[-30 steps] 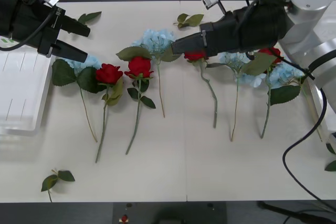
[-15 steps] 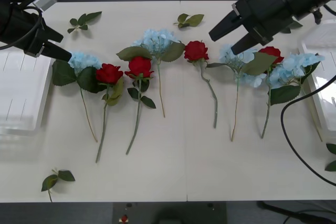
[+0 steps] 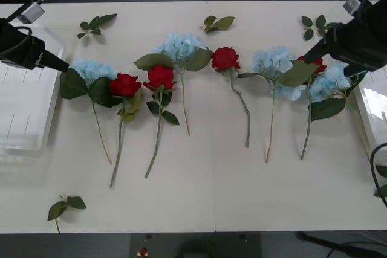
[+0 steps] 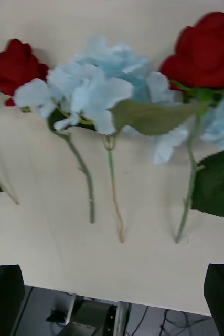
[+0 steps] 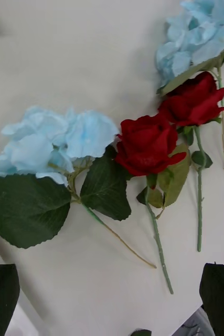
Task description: Put the red flowers into the right box and the blue flowers into the left box
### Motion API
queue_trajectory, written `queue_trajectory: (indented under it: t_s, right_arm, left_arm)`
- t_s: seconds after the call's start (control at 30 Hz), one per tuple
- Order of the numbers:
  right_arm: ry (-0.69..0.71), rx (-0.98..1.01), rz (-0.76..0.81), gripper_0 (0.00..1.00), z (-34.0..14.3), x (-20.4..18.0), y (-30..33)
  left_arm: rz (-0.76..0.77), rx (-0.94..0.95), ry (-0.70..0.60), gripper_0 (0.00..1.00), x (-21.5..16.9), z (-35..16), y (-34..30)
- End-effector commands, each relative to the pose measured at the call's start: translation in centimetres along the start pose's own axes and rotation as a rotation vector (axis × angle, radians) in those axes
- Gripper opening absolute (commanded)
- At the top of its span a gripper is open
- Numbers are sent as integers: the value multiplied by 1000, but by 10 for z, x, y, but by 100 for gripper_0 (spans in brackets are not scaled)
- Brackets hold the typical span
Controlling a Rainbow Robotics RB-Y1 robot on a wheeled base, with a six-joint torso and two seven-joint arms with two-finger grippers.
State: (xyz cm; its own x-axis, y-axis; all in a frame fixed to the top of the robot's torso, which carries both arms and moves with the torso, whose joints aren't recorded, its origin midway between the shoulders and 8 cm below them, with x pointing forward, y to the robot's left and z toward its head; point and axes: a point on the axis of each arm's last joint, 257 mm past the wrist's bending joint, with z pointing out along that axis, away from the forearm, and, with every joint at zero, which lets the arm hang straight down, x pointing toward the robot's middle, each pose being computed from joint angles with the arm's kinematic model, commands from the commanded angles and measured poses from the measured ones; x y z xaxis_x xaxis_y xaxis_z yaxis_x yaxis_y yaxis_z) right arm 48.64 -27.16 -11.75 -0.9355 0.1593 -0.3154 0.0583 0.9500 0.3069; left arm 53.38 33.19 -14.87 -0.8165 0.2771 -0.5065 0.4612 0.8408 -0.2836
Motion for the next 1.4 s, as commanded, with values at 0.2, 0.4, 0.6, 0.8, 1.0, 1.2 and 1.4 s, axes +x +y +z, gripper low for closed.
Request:
queue_trajectory:
  t_s: [0.2,0.4,0.6,0.8,1.0,1.2,1.4]
  right_arm:
    - [-47,237,6,100,1,1,-69]
    - [-125,358,-93,100,10,-19,-97]
    - [-139,417,-241,100,14,-31,-129]
    - [-154,446,-395,100,20,-48,-157]
    - [-131,504,-525,100,21,-56,-187]
    - [-97,543,-611,100,31,-54,-209]
    - [-89,554,-606,100,37,-52,-220]
  left_arm:
    - [-246,-92,45,100,5,6,16]
    - [-310,-119,88,100,20,16,16]
    - [-344,-159,101,100,37,32,4]
    - [-349,-221,89,100,51,39,-5]
    - [-384,-283,76,100,64,51,-10]
    - [-436,-323,69,100,68,77,-13]
    - [-423,-374,60,100,69,92,-9]
